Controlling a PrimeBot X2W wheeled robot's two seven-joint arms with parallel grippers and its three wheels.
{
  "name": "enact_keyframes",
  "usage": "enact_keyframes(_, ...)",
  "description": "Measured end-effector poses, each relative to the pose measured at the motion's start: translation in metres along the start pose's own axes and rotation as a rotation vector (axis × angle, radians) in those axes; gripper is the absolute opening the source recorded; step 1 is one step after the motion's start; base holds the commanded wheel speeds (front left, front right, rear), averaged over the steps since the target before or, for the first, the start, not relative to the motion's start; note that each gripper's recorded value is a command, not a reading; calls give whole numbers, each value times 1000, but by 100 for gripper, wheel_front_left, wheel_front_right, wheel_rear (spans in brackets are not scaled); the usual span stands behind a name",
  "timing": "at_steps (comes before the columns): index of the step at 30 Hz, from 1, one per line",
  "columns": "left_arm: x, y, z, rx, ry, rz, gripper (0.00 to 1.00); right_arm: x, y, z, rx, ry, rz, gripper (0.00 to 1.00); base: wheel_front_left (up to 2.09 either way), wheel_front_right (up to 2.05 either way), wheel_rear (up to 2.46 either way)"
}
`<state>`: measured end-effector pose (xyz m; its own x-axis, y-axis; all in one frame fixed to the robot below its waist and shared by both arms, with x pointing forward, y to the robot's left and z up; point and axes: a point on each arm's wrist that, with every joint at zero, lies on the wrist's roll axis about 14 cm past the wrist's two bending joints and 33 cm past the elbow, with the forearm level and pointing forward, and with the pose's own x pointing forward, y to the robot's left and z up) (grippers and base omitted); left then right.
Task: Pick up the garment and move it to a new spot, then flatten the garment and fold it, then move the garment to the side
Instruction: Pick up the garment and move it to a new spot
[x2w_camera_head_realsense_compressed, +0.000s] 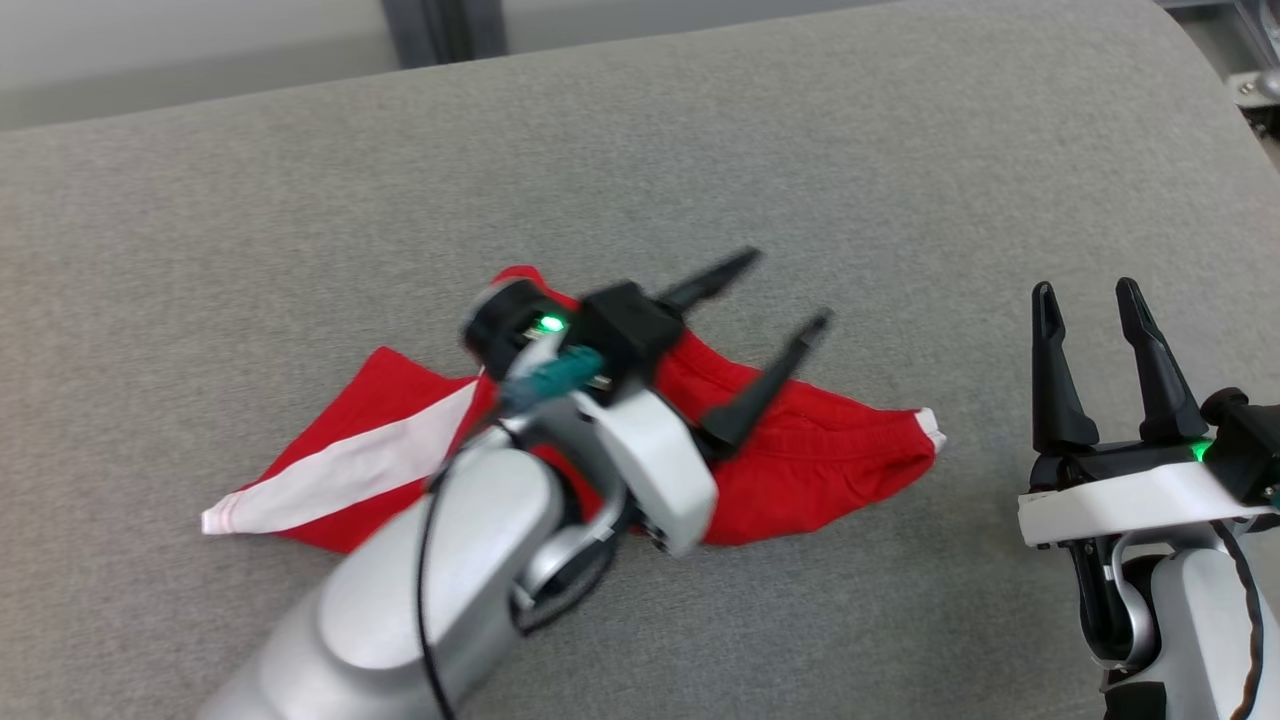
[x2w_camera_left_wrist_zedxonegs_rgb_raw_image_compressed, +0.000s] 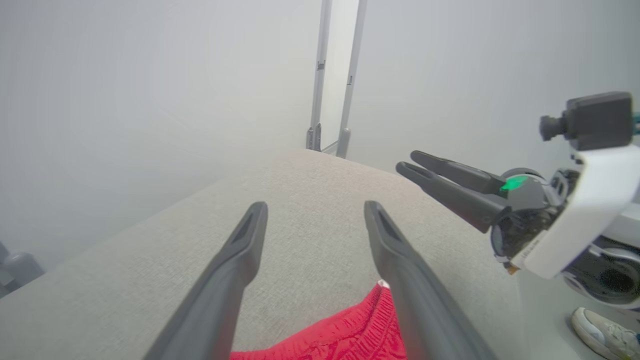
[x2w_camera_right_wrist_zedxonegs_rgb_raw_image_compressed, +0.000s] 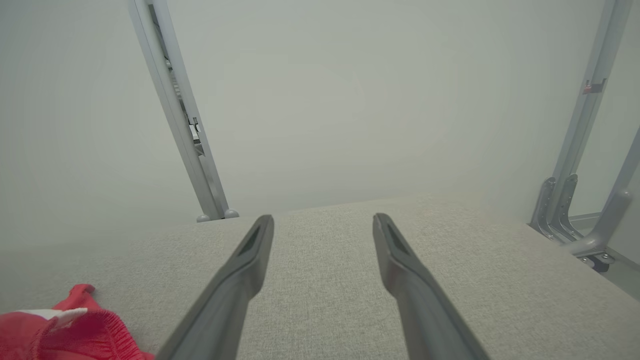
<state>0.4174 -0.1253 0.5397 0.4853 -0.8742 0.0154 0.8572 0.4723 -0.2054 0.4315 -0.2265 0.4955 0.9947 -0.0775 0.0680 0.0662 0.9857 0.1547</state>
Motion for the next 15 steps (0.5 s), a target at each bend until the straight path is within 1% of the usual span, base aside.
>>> enact_keyframes(4, -32, 57, 20, 28, -65, 210, 100, 5, 16, 1, 14, -5, 42, 100, 0, 0, 0)
enact_keyframes(7, -62, 92, 37, 35, -133, 349, 100, 7, 26, 1, 19, -9, 69, 100, 0, 0, 0)
enact_keyframes(10, -94, 122, 56, 42, -222, 480, 100, 10, 37, 2, 25, -13, 97, 100, 0, 0, 0)
enact_keyframes(15, -155, 161, 71, 44, -324, 686, 100, 10, 51, 8, 26, -23, 135, 100, 0, 0, 0)
